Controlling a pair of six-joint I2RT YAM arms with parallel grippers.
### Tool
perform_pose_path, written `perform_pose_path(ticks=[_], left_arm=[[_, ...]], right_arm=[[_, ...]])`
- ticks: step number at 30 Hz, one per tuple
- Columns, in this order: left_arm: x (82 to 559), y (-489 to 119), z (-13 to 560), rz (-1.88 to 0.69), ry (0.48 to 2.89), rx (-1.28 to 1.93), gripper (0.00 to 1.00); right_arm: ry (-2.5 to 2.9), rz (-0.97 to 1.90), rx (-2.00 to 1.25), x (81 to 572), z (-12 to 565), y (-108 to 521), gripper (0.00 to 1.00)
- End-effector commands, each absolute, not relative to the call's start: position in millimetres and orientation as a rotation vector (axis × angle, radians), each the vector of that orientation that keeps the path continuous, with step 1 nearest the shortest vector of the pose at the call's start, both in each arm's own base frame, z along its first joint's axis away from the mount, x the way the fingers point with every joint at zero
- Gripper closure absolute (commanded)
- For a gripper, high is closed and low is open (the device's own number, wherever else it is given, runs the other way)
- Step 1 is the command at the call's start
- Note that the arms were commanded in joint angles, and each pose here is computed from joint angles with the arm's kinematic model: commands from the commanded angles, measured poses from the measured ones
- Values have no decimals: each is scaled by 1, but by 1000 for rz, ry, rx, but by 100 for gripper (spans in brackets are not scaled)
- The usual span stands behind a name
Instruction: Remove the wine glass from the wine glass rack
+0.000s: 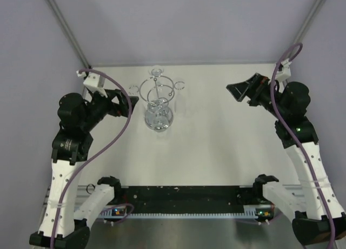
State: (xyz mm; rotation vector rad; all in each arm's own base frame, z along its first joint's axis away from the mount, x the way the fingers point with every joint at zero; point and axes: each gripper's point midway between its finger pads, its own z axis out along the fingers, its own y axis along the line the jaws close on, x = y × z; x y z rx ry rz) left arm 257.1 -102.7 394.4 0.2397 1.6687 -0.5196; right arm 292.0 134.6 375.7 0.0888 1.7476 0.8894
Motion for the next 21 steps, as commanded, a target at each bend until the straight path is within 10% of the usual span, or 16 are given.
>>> perform_pose_path(ticks=[1,21], left_arm=[[250,-119,407,-588,1594,349,2],[330,-176,379,-648,1460,446,4]], right_arm=[[1621,898,-52,277,388,139,1],[1796,965,-224,245,363,182,4]])
